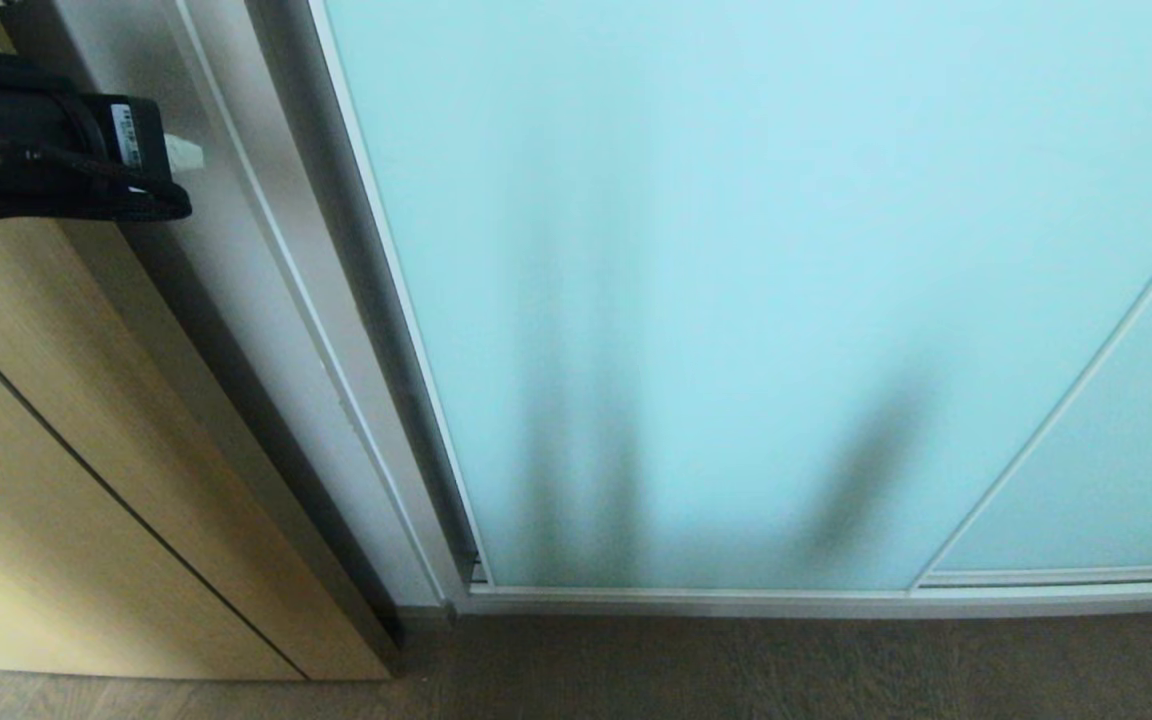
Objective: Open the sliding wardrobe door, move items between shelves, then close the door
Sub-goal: Open the door
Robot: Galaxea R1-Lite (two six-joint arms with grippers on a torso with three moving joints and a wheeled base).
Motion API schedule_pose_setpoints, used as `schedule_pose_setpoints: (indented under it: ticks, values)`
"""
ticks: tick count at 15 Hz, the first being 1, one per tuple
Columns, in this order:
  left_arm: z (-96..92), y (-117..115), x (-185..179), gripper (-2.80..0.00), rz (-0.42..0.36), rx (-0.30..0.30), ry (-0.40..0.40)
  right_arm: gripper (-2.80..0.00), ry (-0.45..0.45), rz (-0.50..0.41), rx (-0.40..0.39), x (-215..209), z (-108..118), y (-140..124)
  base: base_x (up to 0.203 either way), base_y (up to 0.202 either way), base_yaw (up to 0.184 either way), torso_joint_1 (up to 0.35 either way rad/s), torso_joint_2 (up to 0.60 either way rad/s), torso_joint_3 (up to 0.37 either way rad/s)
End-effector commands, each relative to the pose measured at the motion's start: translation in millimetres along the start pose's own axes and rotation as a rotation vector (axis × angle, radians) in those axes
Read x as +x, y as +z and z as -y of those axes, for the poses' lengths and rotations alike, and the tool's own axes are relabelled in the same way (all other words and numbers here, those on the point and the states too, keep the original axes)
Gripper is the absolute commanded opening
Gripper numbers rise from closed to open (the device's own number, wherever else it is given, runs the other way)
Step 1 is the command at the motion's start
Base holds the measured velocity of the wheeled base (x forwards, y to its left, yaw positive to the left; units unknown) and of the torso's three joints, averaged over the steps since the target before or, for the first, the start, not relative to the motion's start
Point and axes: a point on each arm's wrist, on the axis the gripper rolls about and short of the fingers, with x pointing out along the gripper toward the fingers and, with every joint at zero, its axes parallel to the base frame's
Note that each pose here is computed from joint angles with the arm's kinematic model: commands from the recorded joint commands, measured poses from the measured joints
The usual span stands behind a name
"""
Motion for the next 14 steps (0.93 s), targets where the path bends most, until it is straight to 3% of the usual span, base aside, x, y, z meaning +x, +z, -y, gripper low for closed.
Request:
schedule_pose_setpoints:
  ticks: [1, 8, 14]
  values:
    - [0.3, -6, 10, -2.8, -0.024, 0.001, -0.003, -2.8, 0.001, 0.002, 0.0, 0, 0, 0, 0.0, 0.0, 0.0, 0.0, 0.0, 0.0]
    - [18.4, -5, 30, -2.8, 0.011, 0.007, -0.025, -2.8, 0.001, 0.002, 0.0, 0, 0, 0, 0.0, 0.0, 0.0, 0.0, 0.0, 0.0]
    - [22.5, -10, 46, -2.8, 0.017, 0.007, -0.021, -2.8, 0.001, 0.002, 0.0, 0, 0, 0, 0.0, 0.0, 0.0, 0.0, 0.0, 0.0]
